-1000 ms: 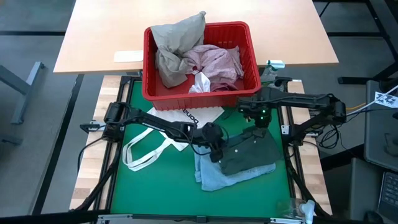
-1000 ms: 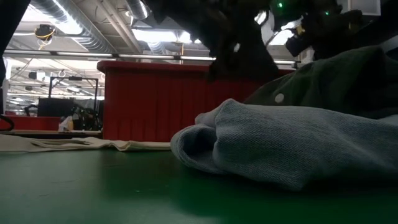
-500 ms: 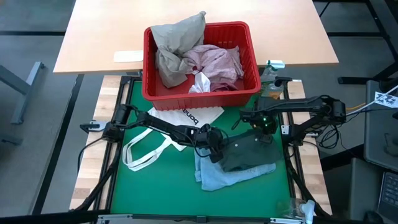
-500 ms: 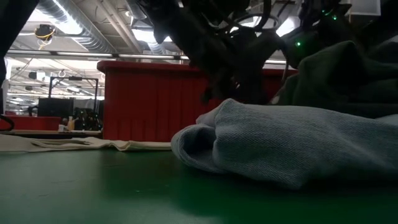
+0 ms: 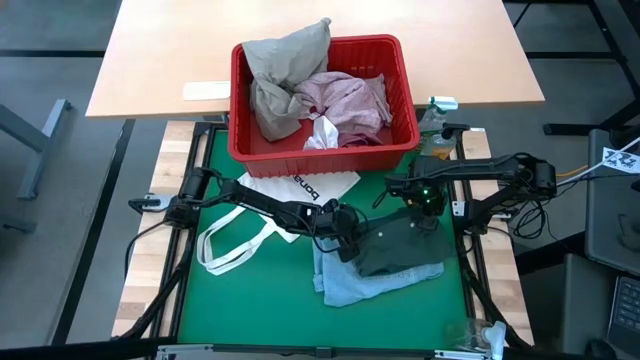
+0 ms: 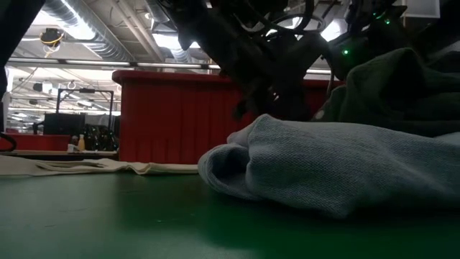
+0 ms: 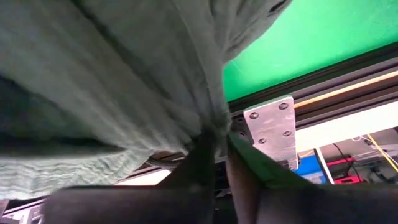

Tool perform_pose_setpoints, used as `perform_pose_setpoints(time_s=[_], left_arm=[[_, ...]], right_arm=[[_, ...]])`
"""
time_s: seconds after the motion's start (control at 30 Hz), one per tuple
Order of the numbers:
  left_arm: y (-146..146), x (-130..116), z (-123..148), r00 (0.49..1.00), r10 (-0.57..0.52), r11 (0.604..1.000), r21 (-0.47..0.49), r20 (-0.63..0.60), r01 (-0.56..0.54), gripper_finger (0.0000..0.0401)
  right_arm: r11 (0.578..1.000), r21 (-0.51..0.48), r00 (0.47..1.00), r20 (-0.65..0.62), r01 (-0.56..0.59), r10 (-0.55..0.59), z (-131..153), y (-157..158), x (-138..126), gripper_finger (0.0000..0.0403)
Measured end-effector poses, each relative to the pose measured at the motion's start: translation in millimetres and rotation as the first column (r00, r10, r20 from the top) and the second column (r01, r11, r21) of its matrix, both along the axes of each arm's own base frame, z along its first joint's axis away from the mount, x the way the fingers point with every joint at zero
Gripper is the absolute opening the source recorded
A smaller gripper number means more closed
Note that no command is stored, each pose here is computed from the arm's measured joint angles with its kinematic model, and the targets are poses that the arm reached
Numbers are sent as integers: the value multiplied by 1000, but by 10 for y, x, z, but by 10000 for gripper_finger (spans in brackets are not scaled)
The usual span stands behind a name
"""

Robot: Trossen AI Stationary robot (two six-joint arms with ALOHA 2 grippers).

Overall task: Fold laundry
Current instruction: Fold the green shirt

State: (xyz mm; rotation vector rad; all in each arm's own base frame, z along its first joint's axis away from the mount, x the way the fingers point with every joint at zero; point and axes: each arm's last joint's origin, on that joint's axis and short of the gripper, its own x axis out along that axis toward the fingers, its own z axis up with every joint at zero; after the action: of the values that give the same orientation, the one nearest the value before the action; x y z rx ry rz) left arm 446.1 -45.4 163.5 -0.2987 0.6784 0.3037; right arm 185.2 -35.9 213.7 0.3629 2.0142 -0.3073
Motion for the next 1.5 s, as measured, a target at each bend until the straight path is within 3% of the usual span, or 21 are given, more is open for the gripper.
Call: perform_pose_setpoints(time_s=[0.2, 0.37, 0.67, 0.77, 0.93, 1.07, 1.23, 1.5], left_arm=[[1, 0, 2, 1000, -5, 1000, 4, -1, 5, 101], [22, -7, 78, 1000, -14, 1000, 17, 17, 14, 101], [106, -32, 252, 998, 3, 1000, 14, 56, -4, 101], [113, -40, 282, 998, 2, 1000, 11, 60, -3, 101], [114, -53, 338, 997, -1, 1000, 7, 73, 1, 101], [112, -53, 352, 997, -5, 1000, 3, 78, 4, 101], [106, -57, 365, 997, -10, 1000, 0, 80, 10, 101], [106, -58, 364, 997, -10, 1000, -1, 79, 10, 101]], right_arm=[[998, -51, 999, -31, -28, 27, 9, -15, -21, 116], [995, -84, 998, -40, -46, 43, 41, -20, -51, 143], [993, -114, 991, 127, -31, 46, 334, 6, -173, 141], [997, -81, 980, 199, 13, 3, 427, 41, -263, 141], [992, 15, 931, 342, 127, -125, 544, 97, -349, 140], [984, 26, 885, 433, 177, -171, 588, 101, -339, 140], [976, 29, 876, 436, 215, -206, 570, 98, -321, 140], [958, 44, 907, 312, 285, -284, 257, 136, -472, 140]])
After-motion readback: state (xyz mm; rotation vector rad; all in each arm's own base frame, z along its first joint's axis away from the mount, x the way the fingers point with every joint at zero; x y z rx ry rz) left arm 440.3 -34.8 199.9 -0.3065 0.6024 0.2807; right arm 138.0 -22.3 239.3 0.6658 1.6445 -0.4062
